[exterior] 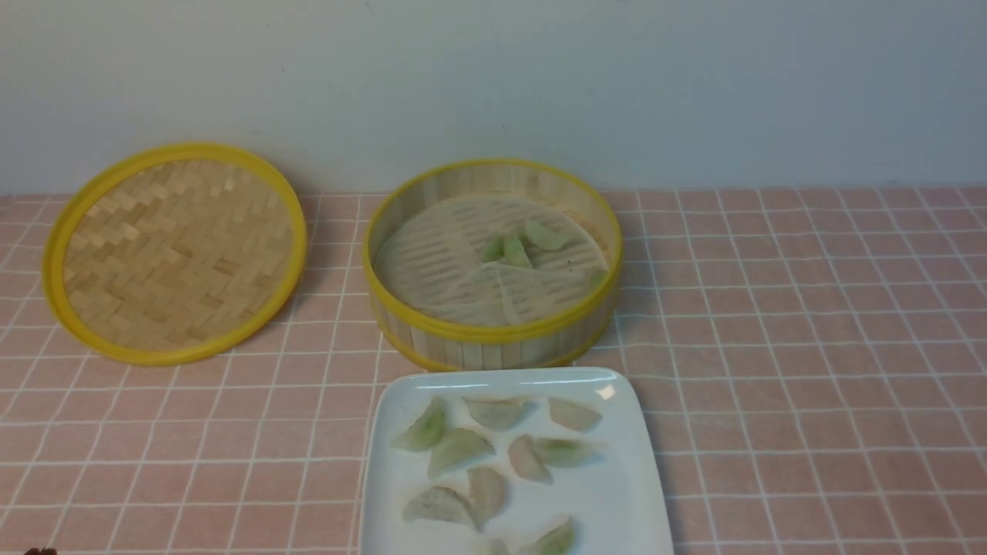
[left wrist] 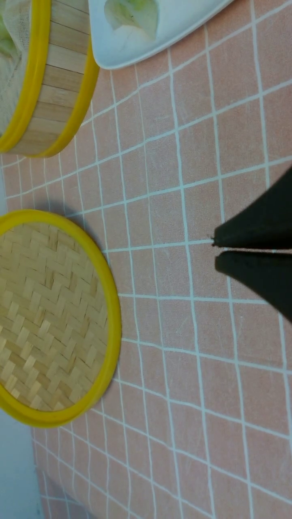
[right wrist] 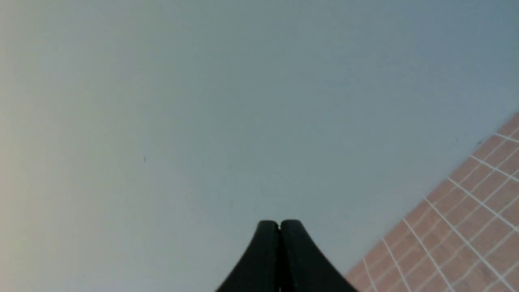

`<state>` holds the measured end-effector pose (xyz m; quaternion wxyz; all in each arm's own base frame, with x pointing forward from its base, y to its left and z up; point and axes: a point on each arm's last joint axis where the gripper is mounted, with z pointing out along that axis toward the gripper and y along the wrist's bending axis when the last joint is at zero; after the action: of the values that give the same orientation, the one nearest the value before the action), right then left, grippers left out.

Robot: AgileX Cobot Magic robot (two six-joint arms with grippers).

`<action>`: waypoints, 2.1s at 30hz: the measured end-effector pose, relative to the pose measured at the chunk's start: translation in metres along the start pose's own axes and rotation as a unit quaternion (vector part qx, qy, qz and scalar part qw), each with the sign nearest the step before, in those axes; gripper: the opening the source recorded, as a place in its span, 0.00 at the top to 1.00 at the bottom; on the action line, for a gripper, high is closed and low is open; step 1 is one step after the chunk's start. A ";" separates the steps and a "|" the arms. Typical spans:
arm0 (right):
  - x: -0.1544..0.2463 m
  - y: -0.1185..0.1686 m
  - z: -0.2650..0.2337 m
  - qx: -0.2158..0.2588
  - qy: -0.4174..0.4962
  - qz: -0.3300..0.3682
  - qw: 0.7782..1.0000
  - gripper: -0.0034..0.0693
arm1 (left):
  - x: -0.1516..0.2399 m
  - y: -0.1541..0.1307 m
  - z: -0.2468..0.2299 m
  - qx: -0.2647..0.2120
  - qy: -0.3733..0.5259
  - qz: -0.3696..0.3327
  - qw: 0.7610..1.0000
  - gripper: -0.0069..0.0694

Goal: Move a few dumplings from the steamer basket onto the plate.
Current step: Use the right arm to grab a dumpling from inside the steamer

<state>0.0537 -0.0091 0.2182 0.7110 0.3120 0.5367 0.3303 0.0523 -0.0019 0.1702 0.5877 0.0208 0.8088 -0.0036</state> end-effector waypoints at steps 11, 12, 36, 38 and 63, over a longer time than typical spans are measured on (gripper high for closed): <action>-0.037 0.104 0.046 0.034 0.269 -0.228 0.935 0.97 | 0.000 0.000 0.000 0.000 0.000 0.000 1.000 0.92; -0.037 0.109 0.057 0.045 0.304 -0.248 0.919 0.97 | 0.000 0.000 0.000 0.000 0.000 0.000 1.000 0.92; 0.128 0.158 0.322 0.014 0.655 -0.406 0.637 0.97 | 0.000 0.000 0.000 0.000 0.000 0.000 1.000 0.92; 0.142 0.161 0.333 0.004 0.650 -0.419 0.634 0.97 | 0.000 0.000 0.000 0.000 0.000 0.000 1.000 0.92; 0.315 0.052 0.410 -0.056 0.614 -0.532 0.581 0.38 | 0.000 0.000 0.000 0.000 0.000 0.000 1.000 0.92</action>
<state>0.5084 0.2377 0.1781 0.2768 -0.3467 0.8955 0.0353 0.0523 -0.0019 0.1702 0.5877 0.0206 0.8088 -0.0040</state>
